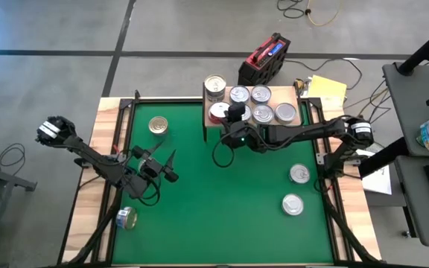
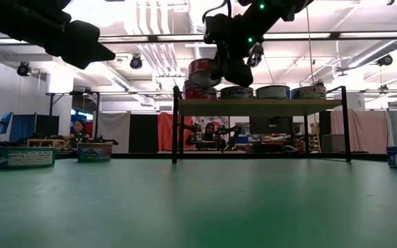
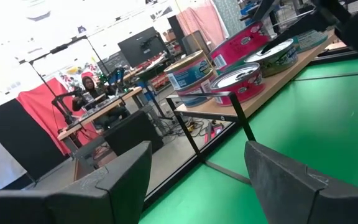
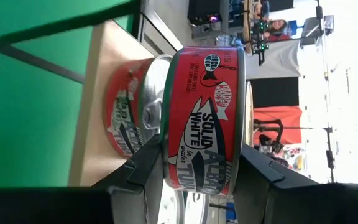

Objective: Stack canned seafood by type on shelf
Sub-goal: Stack the red tuna can on top of the other red tuna can on the shelf

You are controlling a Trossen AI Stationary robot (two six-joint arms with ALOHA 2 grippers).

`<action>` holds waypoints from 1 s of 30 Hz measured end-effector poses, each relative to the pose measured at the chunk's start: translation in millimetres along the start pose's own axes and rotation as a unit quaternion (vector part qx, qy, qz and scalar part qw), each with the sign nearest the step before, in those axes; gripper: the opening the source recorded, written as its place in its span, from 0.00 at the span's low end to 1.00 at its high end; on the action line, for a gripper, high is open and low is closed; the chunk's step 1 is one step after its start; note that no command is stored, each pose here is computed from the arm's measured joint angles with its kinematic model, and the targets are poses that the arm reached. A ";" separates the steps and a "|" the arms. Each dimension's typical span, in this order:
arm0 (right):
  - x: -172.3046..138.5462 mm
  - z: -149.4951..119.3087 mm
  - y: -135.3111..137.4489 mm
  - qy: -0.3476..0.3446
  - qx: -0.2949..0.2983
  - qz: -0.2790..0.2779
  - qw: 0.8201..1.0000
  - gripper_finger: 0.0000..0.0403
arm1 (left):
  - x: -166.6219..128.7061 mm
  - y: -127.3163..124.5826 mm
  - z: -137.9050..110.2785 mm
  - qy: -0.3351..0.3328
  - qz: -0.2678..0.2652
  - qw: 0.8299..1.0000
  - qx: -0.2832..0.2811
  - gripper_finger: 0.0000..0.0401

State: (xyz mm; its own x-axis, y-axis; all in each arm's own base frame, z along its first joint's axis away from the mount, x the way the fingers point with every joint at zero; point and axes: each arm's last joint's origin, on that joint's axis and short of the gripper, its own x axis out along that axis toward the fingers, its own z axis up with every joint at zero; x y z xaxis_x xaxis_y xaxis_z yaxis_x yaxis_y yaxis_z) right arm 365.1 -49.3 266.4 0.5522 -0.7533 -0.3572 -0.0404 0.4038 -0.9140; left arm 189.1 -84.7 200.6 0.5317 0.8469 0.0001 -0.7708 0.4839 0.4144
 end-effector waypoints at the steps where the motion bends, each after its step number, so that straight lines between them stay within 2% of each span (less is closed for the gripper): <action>1: 1.0 -0.9 -0.5 0.001 0.001 0.000 1.000 0.33 | 0.0 0.0 0.0 0.000 0.000 1.000 0.000 0.60; 8: 5.1 -3.2 -3.0 -0.012 0.003 0.007 1.000 0.33 | 0.0 0.0 0.0 0.000 0.000 1.000 0.000 0.60; 30: 6.7 7.3 -16.2 -0.089 0.021 -0.034 0.995 0.33 | 0.0 0.0 0.1 0.000 0.000 1.000 0.000 0.60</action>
State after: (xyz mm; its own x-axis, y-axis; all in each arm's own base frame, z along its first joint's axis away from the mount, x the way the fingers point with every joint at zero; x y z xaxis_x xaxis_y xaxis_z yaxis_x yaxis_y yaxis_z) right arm 375.5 -57.1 280.2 0.6917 -0.6767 -0.2524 0.0339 0.3795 -0.9246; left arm 189.1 -84.7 200.6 0.5321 0.8467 0.0001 -0.7707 0.4843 0.4140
